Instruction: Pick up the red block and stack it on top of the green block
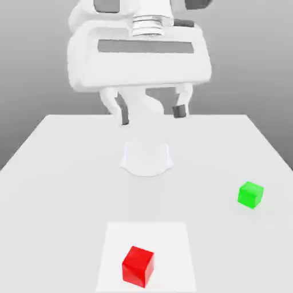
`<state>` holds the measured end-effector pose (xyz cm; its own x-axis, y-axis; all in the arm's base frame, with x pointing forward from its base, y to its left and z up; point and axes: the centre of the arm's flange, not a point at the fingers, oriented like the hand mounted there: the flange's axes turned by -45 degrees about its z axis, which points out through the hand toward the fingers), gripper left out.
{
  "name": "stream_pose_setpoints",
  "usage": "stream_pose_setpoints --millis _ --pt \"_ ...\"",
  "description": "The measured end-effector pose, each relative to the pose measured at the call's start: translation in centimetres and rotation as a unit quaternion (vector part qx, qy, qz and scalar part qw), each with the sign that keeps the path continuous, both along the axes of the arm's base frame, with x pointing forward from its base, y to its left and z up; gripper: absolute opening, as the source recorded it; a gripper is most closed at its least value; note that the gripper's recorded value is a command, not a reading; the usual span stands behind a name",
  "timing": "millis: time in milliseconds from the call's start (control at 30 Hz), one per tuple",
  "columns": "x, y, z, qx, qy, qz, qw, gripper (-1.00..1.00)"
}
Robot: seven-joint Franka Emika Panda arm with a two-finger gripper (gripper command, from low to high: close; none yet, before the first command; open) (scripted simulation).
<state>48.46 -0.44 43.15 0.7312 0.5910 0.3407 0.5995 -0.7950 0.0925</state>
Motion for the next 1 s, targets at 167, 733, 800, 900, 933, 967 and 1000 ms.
stream_pose_setpoints --millis 167,733,800,900,933,967,1000 --pt "0.4 0.1 -8.4 -0.037 0.050 0.089 0.994 0.00" --pt "-2.3 -1.2 -27.9 -0.110 0.142 0.253 0.951 -1.00" --pt "-2.3 -1.2 -27.9 -0.110 0.142 0.253 0.951 -1.00" --pt "-2.2 -1.2 -27.4 -0.110 0.142 0.253 0.951 -1.00" --pt "-2.2 -1.2 -26.3 -0.110 0.142 0.254 0.950 -1.00" --pt "-2.2 -1.2 -25.2 -0.110 0.142 0.254 0.950 -1.00" --pt "-2.2 -1.2 -24.0 -0.110 0.142 0.253 0.951 -1.00"
